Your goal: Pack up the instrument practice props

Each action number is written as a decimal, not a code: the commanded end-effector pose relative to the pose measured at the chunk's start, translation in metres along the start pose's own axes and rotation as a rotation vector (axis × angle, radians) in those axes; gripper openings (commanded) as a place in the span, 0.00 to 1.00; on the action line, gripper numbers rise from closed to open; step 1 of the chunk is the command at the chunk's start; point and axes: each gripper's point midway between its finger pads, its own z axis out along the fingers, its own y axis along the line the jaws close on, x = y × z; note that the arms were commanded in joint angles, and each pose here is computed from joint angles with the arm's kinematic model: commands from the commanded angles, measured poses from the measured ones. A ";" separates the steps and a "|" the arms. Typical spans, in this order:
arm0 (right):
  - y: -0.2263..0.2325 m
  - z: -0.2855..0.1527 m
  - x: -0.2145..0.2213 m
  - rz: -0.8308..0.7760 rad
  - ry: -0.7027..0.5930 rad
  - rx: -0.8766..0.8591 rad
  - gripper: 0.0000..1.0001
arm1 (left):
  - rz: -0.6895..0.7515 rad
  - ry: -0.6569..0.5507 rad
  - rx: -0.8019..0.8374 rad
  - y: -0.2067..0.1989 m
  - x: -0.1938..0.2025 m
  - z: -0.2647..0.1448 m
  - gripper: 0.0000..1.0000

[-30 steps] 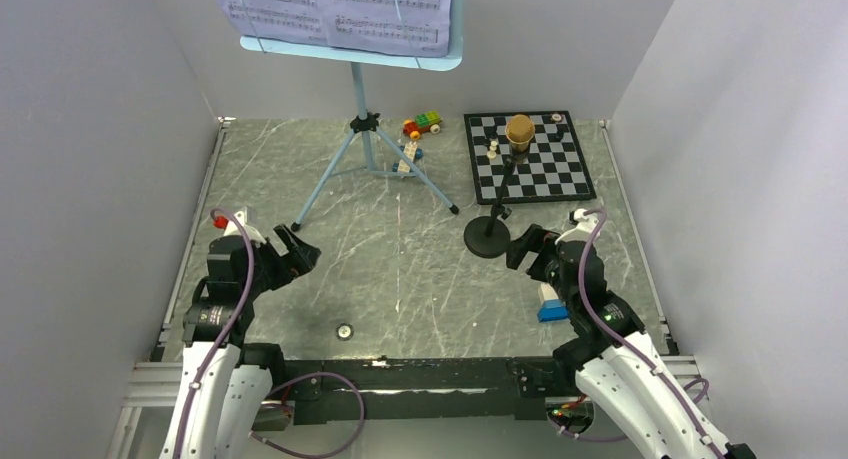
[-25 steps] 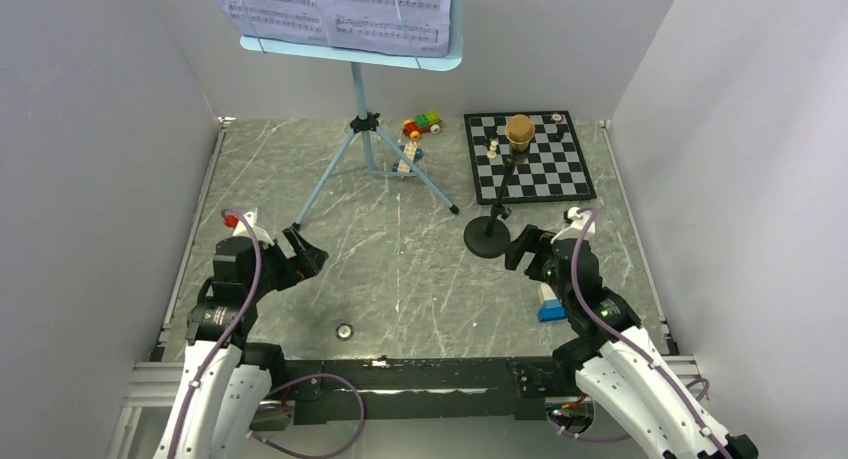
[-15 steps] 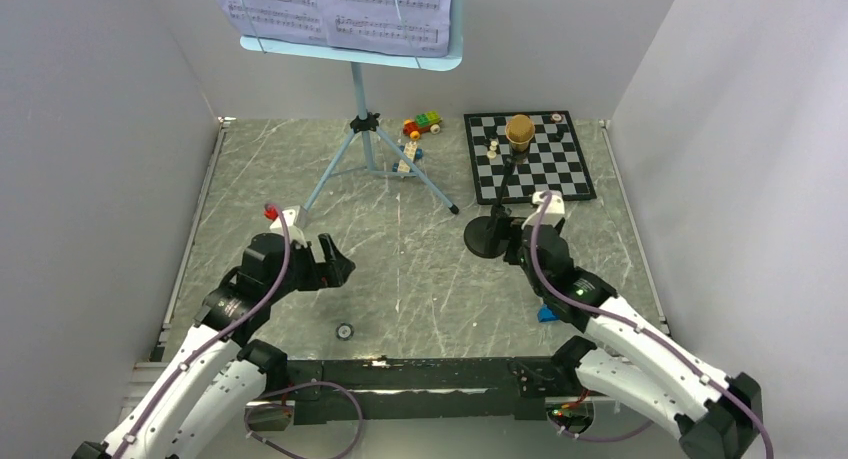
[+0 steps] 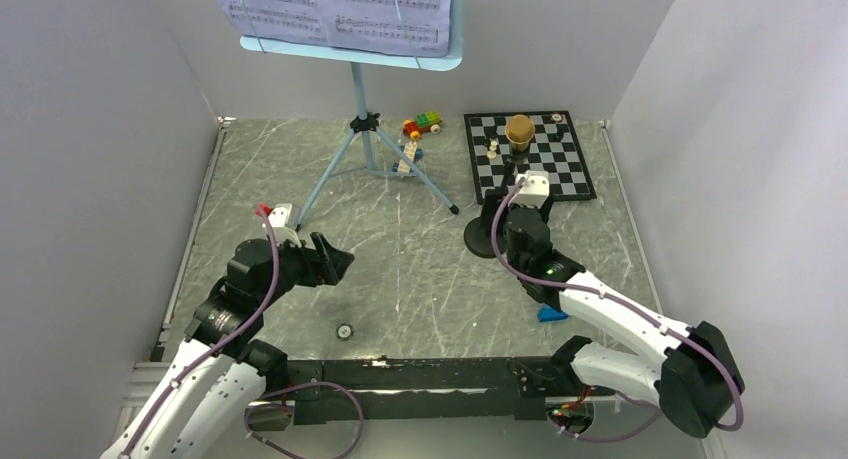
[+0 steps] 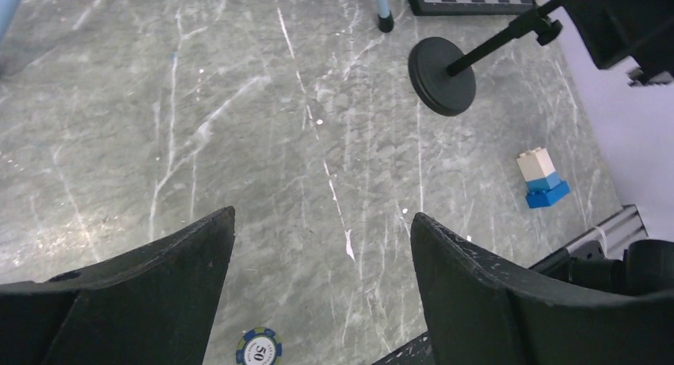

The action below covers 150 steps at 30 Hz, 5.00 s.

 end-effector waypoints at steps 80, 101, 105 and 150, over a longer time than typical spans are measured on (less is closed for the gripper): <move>0.227 -0.113 -0.045 0.075 -0.188 -0.493 0.00 | 0.119 -0.356 0.195 -0.034 -0.055 -0.040 0.85; 0.209 -0.089 0.019 0.111 -0.020 -0.294 0.00 | 0.083 -0.311 0.141 -0.024 -0.049 -0.022 0.85; 0.210 -0.089 0.028 0.070 0.004 -0.302 0.14 | 0.087 -0.306 0.135 -0.021 -0.046 -0.021 0.86; 0.095 -0.146 0.038 0.126 0.246 -0.588 0.90 | 0.389 -0.307 0.413 -0.100 -0.040 -0.001 0.99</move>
